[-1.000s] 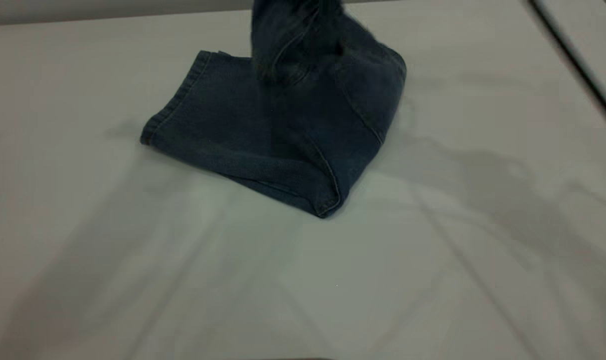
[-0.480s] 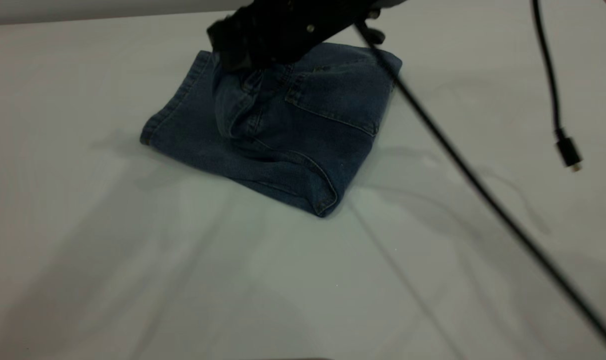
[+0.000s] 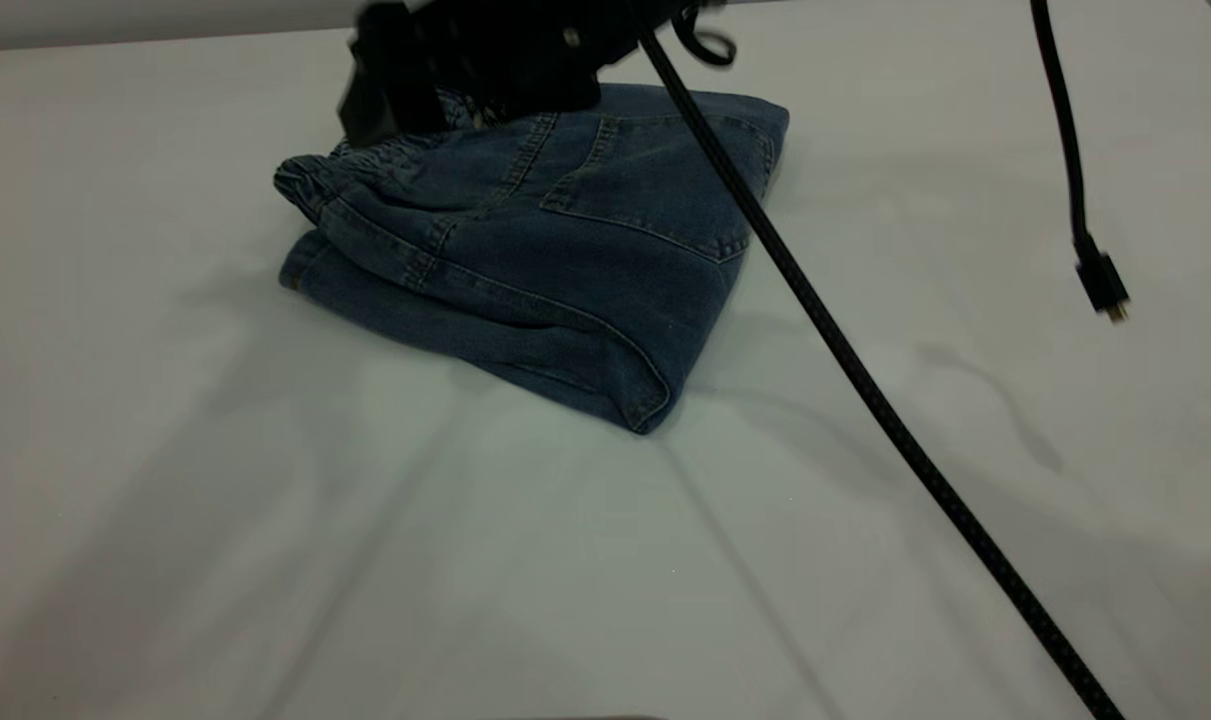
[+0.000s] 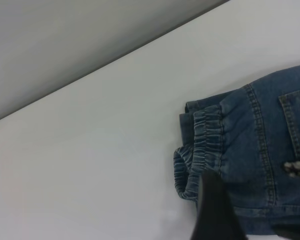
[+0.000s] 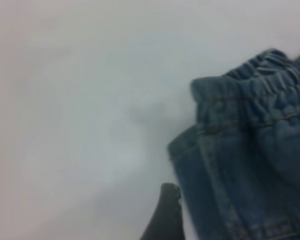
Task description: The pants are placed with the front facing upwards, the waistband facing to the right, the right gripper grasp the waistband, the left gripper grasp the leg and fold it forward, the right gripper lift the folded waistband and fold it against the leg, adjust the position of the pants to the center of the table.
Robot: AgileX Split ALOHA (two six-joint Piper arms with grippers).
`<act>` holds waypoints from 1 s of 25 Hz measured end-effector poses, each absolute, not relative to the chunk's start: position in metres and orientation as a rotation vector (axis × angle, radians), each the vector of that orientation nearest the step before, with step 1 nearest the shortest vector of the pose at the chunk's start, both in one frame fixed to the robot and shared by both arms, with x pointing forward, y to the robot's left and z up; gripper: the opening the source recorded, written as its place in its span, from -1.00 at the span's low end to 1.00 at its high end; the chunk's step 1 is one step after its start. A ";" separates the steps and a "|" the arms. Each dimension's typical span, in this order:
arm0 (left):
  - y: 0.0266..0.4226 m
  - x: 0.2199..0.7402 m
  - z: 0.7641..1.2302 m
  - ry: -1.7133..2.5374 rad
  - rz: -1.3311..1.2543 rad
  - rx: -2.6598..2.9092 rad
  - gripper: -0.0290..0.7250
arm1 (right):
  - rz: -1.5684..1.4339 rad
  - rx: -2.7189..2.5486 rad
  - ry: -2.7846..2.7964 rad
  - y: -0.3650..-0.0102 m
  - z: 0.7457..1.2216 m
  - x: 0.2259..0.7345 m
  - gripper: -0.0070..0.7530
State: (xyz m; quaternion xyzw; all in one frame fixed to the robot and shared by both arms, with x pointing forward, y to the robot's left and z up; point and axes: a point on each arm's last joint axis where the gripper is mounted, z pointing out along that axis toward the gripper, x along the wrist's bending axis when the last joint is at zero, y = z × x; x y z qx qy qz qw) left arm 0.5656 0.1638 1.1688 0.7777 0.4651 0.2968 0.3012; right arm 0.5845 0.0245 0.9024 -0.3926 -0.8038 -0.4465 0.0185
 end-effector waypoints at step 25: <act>0.191 0.508 1.237 1.134 0.898 1.864 0.11 | -0.696 -2.100 -1.836 0.079 0.925 0.611 0.42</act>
